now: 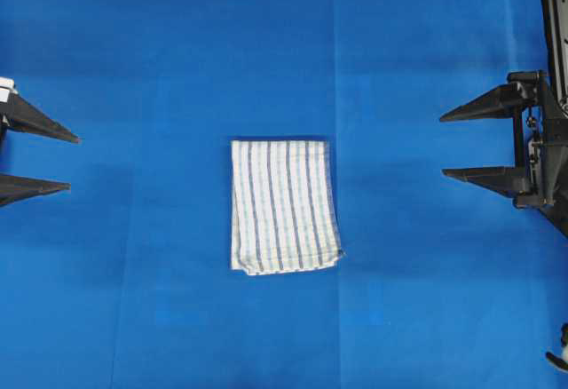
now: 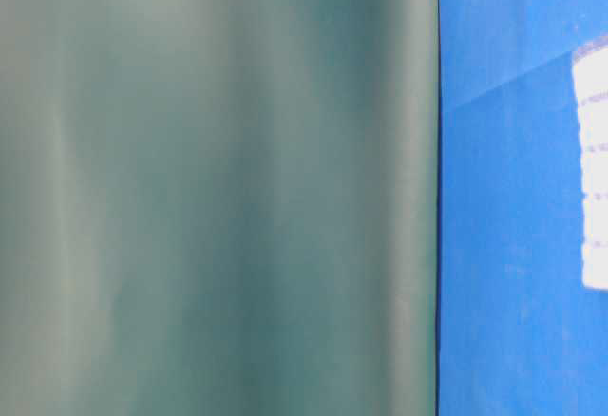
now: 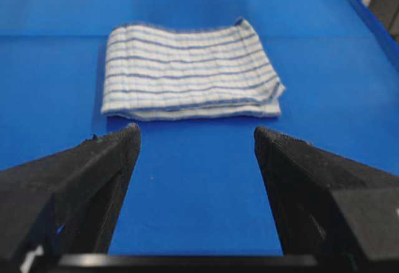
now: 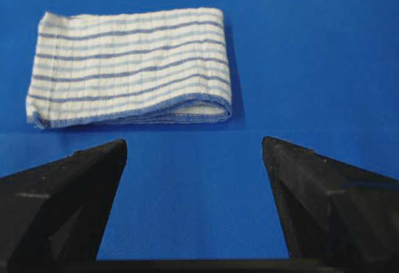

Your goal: Fold the blue towel.

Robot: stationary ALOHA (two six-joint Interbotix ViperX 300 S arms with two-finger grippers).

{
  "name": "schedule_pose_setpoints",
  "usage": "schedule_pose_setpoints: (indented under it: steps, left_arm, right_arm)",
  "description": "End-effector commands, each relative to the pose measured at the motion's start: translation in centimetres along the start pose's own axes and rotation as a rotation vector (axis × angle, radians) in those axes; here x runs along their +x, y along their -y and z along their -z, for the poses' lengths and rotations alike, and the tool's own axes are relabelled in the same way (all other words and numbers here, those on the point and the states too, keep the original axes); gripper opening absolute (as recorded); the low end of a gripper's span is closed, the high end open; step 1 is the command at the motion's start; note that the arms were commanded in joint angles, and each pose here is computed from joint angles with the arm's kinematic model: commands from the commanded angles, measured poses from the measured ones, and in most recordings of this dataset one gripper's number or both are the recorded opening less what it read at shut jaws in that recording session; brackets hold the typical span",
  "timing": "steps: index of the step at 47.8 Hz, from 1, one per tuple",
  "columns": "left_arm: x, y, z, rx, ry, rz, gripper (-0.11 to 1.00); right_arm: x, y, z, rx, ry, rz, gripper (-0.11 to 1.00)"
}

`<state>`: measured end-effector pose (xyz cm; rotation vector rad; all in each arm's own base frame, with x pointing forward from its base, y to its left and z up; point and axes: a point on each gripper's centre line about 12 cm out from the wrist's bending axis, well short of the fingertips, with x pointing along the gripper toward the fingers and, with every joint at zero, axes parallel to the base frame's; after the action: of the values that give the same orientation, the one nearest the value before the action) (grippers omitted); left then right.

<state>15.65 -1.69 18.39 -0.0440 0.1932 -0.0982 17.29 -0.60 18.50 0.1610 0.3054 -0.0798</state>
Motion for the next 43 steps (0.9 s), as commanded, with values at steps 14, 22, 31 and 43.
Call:
schedule_pose_setpoints:
  steps: [14, 22, 31, 43]
  left_arm:
    - [0.03, -0.32, -0.23, 0.002, 0.007, -0.020, 0.69]
    - [0.00, -0.30, -0.18, 0.001, 0.007, -0.019, 0.69]
    - [0.00, -0.30, -0.23, 0.001, 0.007, -0.019, 0.69]
    - [-0.05, -0.29, -0.27, 0.001, 0.009, -0.018, 0.69]
  right_arm:
    - [0.11, -0.03, -0.45, 0.002, 0.013, 0.002, 0.90]
    - [0.11, -0.01, -0.46, 0.002, 0.014, 0.004, 0.90]
    - [0.11, -0.01, -0.46, 0.002, 0.014, 0.004, 0.90]
    - [0.11, -0.01, -0.46, 0.002, 0.014, 0.004, 0.90]
